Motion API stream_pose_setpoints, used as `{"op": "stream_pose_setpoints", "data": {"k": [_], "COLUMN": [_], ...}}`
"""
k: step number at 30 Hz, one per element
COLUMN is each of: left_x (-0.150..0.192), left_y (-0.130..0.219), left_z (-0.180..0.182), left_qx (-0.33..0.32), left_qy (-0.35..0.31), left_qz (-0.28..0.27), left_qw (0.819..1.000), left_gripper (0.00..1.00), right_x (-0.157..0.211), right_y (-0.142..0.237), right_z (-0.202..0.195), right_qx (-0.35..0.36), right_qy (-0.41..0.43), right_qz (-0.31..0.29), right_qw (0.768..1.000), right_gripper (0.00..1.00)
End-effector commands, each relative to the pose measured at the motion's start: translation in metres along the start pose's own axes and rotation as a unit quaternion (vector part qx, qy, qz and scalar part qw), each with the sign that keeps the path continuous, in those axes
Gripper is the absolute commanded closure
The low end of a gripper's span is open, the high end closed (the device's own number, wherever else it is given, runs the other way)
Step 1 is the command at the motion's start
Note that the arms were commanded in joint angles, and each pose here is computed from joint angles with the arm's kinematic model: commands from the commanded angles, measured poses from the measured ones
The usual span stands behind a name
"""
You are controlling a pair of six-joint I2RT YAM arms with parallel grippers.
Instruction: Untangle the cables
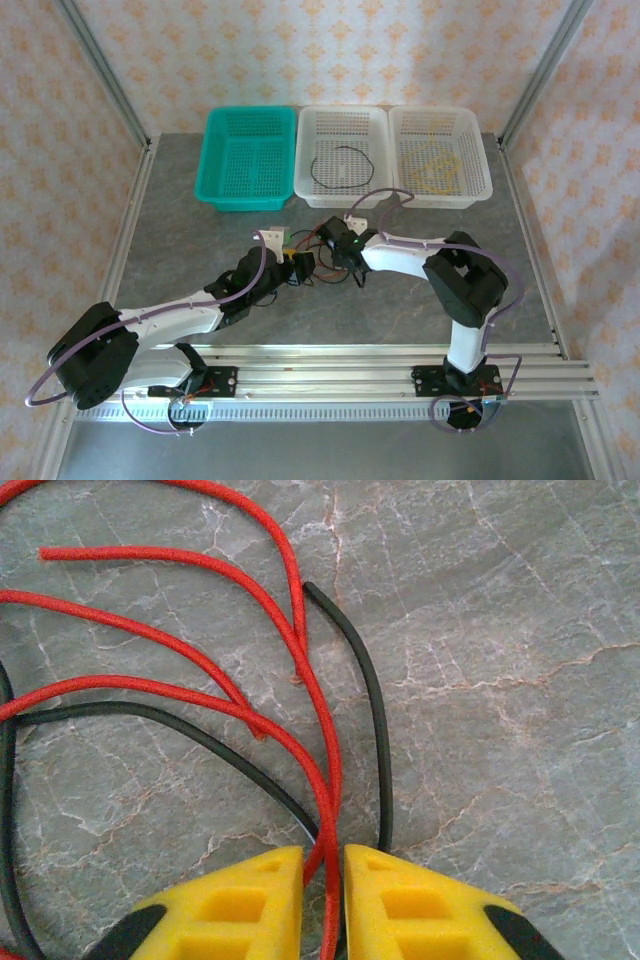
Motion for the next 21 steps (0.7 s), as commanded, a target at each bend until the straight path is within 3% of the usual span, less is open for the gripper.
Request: {"op": "stream_pose_setpoints", "data": {"k": [1, 10, 21], "left_x": [-0.006, -0.012, -0.024], "left_y": [0.001, 0.003, 0.001], "left_z": [-0.006, -0.006, -0.021], "left_qx": [0.008, -0.002, 0.034], "left_qy": [0.000, 0.000, -0.015], "left_qz": [-0.012, -0.025, -0.029], "left_qw": [1.000, 1.000, 0.999], "left_gripper": [0.43, 0.43, 0.43], "right_x": [0.003, -0.005, -0.037], "right_y": [-0.003, 0.009, 0.083], "right_z": [-0.003, -0.006, -0.011], "right_qx": [0.016, 0.010, -0.096], "right_qy": [0.011, -0.004, -0.024], "right_qz": [0.001, -0.021, -0.131], "right_qw": [1.000, 1.000, 0.986], "right_gripper": [0.85, 0.96, 1.00]}}
Point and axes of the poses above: each hand's point on the last joint's axis, 136 mm out from that joint toward the fingers, its own y axis back along the fingers, its own z axis along the line the jaws close on, x = y × z, the point moved 4 cm from there along y, back along the fingers, and after that the axes turned 1 degree about y, right-handed, at the moved point
